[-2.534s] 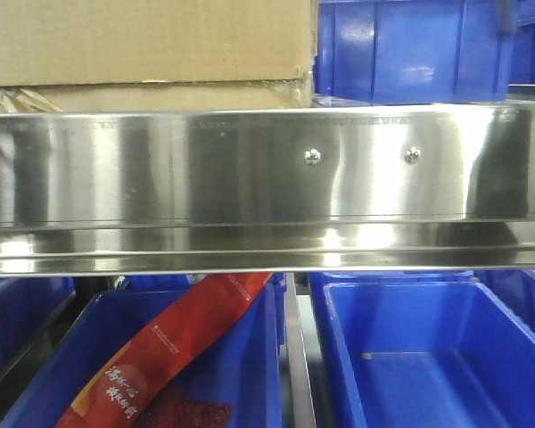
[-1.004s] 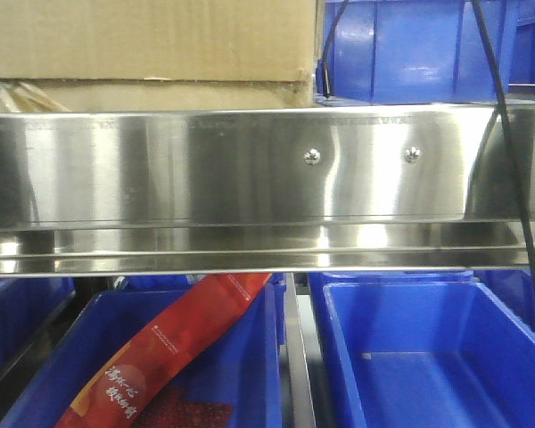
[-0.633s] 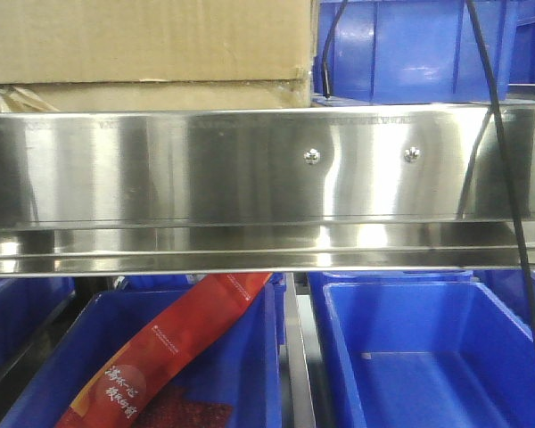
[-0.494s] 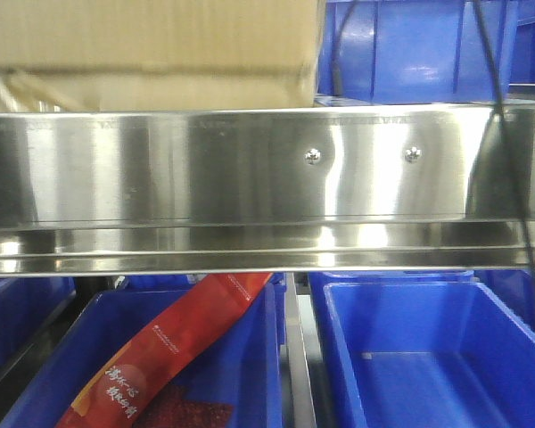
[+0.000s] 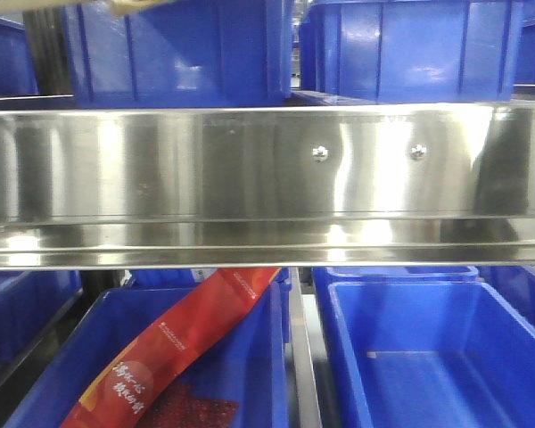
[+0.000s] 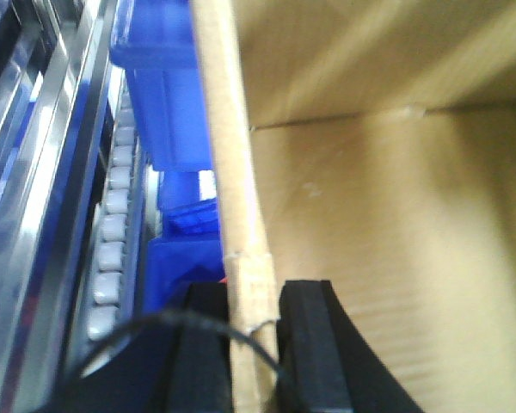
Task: Grab carton from right shelf to conveyor
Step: 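Lift the carton off the shelf with both grippers and pull it back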
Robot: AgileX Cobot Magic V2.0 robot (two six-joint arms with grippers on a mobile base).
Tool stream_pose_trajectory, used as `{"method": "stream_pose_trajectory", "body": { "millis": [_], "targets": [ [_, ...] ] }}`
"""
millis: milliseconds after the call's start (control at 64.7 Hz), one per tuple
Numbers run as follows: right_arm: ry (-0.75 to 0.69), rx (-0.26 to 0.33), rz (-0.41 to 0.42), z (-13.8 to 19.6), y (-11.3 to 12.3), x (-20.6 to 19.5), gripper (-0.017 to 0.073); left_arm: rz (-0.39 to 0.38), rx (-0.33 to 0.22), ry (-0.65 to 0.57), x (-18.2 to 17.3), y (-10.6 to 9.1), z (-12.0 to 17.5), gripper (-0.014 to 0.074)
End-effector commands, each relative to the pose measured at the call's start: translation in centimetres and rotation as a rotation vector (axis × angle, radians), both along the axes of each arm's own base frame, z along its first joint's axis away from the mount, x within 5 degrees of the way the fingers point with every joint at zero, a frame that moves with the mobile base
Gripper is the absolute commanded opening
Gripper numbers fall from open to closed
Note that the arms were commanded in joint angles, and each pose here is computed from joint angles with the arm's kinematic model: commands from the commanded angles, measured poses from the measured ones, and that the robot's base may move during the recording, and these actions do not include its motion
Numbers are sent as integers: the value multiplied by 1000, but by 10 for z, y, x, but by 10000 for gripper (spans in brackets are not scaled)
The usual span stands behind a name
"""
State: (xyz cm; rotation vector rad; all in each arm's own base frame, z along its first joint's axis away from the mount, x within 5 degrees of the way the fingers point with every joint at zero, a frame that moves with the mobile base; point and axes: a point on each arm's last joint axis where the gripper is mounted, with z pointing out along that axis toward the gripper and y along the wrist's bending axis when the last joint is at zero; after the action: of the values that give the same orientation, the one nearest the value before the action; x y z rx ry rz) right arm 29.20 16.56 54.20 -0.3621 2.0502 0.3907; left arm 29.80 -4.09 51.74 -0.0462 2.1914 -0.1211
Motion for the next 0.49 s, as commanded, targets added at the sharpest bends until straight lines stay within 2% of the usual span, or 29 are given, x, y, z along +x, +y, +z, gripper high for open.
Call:
{"method": "stream_pose_trajectory", "body": {
  "millis": [0,93,155,247,479],
  "targets": [
    [-27,8,25,5,-6,-12,-64,-57,-61,-43,-11,-18,10,-16],
    [4,-44,-1,-4,-16,-23,-64,-99,-57,-44,-15,-37,10,-16],
    [31,-98,-28,-14,-23,-29,-64,-101,-46,-49,-18,-47,10,-16],
    [52,-148,-52,-23,-35,-42,-64,-114,-18,-61,-24,-62,10,-16],
    [73,-161,-51,-29,-45,-59,-64,-195,-21,-26,-32,-92,1,-16]
  ]
}}
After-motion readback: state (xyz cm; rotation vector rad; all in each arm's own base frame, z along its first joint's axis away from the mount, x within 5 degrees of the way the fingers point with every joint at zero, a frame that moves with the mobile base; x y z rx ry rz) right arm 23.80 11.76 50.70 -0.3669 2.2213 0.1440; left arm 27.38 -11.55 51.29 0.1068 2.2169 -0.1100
